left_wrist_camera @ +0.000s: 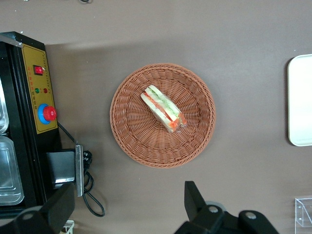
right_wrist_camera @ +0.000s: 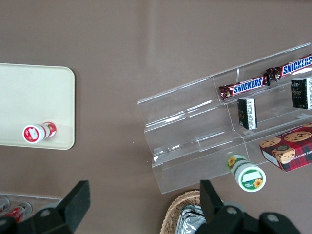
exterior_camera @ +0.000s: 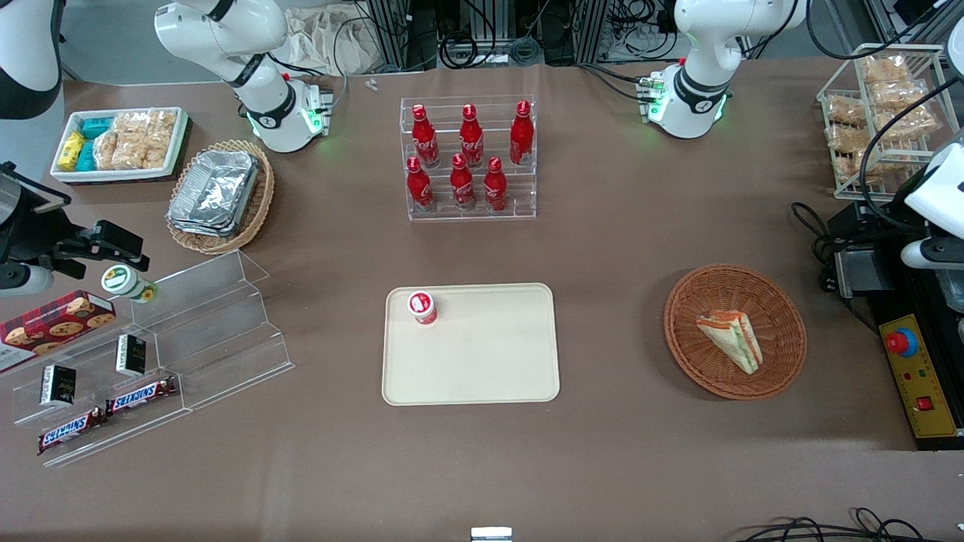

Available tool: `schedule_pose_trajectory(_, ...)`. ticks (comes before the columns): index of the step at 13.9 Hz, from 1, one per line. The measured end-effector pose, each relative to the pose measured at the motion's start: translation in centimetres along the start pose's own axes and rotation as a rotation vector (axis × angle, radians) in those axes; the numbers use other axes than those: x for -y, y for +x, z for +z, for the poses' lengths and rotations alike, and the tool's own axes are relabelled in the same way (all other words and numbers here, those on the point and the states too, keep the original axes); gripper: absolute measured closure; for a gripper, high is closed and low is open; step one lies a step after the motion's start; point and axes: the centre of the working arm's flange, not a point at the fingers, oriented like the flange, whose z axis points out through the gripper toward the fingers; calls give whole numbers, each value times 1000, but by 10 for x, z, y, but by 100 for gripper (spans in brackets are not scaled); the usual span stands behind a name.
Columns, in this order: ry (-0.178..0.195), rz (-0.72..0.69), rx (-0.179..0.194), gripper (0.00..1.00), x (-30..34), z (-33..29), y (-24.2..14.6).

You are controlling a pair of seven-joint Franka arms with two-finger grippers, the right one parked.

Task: Place sandwich from basket to tray
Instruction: 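Move the left gripper over the wrapped sandwich in the wicker basket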

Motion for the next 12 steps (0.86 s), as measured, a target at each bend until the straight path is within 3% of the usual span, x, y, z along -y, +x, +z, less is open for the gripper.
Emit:
schedule_pose_trajectory(5, 0, -1, 3, 0, 0, 1, 0)
schedule_pose_trajectory(7, -3, 8, 24, 0, -5, 13, 4)
schedule_pose_trajectory(12, -8, 12, 57, 0, -16, 91, 14)
